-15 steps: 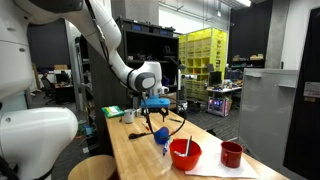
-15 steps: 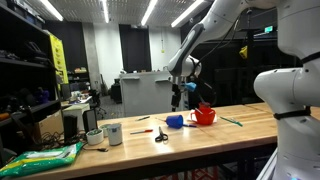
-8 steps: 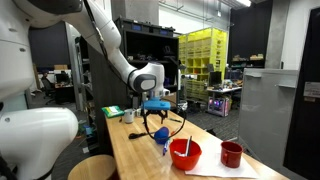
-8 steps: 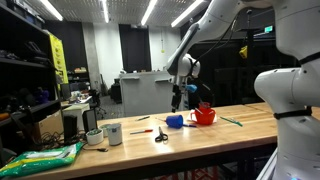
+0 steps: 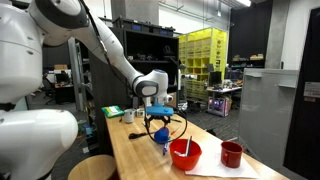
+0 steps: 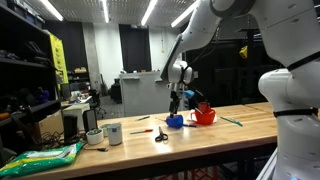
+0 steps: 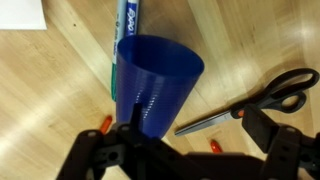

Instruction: Put the blue cup upside down

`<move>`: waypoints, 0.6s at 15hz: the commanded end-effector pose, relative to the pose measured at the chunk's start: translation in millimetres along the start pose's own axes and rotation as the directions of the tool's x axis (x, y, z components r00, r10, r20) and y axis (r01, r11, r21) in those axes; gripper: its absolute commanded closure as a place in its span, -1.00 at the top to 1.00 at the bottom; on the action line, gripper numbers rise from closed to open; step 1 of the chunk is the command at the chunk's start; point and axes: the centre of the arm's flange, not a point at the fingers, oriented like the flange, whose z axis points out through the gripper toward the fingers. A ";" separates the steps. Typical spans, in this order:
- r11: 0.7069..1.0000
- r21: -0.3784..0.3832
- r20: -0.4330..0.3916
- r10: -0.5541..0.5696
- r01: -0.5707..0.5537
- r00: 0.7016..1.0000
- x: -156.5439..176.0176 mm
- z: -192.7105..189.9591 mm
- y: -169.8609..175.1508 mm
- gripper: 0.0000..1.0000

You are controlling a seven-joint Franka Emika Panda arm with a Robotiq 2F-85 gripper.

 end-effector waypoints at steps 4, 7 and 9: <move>0.998 -0.028 0.056 -0.050 0.052 0.997 46.7 52.3 42.6 1.00; 0.996 -0.026 0.066 -0.084 0.086 0.994 61.1 61.9 48.0 1.00; 0.995 -0.027 0.064 -0.098 0.100 0.993 66.6 60.8 53.3 0.48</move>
